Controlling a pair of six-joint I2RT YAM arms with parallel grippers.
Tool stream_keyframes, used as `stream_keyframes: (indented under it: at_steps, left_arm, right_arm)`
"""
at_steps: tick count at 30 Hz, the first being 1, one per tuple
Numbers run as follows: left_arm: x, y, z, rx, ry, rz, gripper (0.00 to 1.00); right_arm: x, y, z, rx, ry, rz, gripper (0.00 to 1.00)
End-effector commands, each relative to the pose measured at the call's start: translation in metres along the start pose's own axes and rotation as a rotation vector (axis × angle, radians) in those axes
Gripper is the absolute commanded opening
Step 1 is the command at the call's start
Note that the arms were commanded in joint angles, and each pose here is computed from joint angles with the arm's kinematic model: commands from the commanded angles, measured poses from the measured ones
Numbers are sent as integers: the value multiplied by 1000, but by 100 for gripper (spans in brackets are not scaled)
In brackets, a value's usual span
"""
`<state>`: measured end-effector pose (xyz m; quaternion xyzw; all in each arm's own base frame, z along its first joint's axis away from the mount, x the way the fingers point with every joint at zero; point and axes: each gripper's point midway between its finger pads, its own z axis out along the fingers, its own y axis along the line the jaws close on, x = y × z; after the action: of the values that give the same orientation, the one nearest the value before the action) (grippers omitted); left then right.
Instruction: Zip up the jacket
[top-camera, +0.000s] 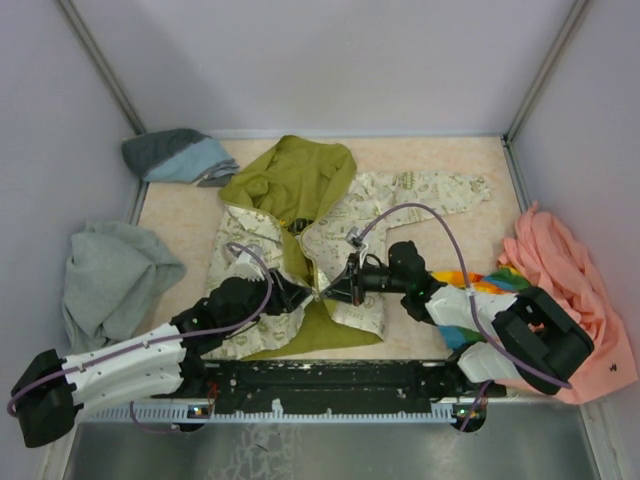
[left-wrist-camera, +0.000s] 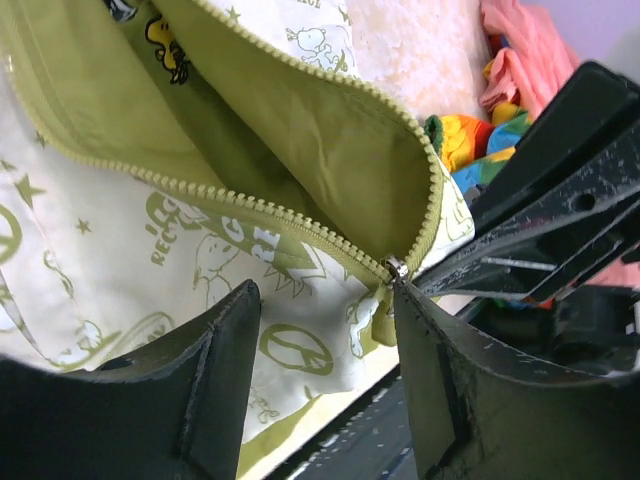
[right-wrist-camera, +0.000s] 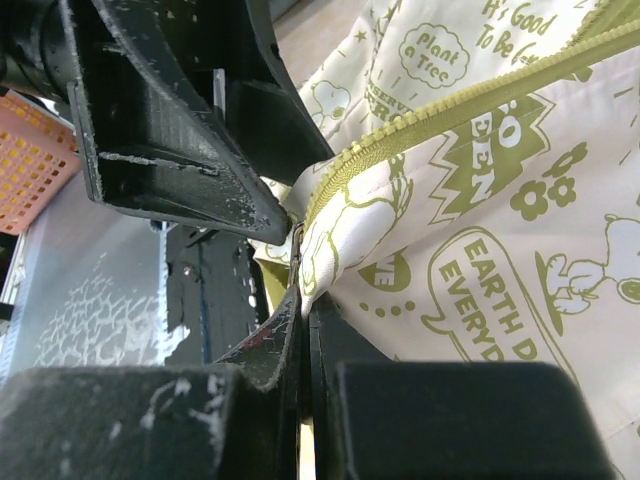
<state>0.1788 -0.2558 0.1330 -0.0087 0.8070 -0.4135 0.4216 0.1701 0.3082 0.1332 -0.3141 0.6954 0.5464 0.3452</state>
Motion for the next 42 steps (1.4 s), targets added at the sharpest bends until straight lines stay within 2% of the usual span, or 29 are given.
stream_keyframes:
  at_steps: [1,7,13,18,26,28,30,33,34,37,42]
  left_arm:
    - [-3,0,-1,-28,-22,-218,62]
    - [-3,1,-4,-2,-44,-308,55]
    - [-14,-12,-12,125,-107,-317,28]
    - [-17,-23,-12,176,-109,-281,27]
    - [-14,-23,-9,189,-102,-272,34]
    - [-13,-22,-9,186,-104,-277,32]
    - [-13,-21,-8,188,-108,-276,26]
    - [-14,-22,-8,196,-113,-254,4]
    - [-14,-23,-7,198,-112,-244,0]
    - [-16,-28,-9,224,-115,-179,0]
    - [-17,-43,-13,295,-94,29,0]
  right_arm:
    - [-25,14,5,-40,-95,-67,0]
    - [-23,14,6,-38,-95,-67,0]
    - [-22,14,6,-41,-92,-67,0]
    - [-22,16,8,-56,-88,-62,0]
    - [-22,20,9,-74,-89,-56,0]
    - [-22,20,9,-78,-89,-56,0]
    - [-23,22,10,-82,-89,-57,0]
    - [-23,23,10,-90,-88,-58,0]
    - [-23,24,10,-93,-89,-59,0]
    - [-25,28,9,-115,-92,-62,0]
    - [-29,30,2,-164,-71,-49,0]
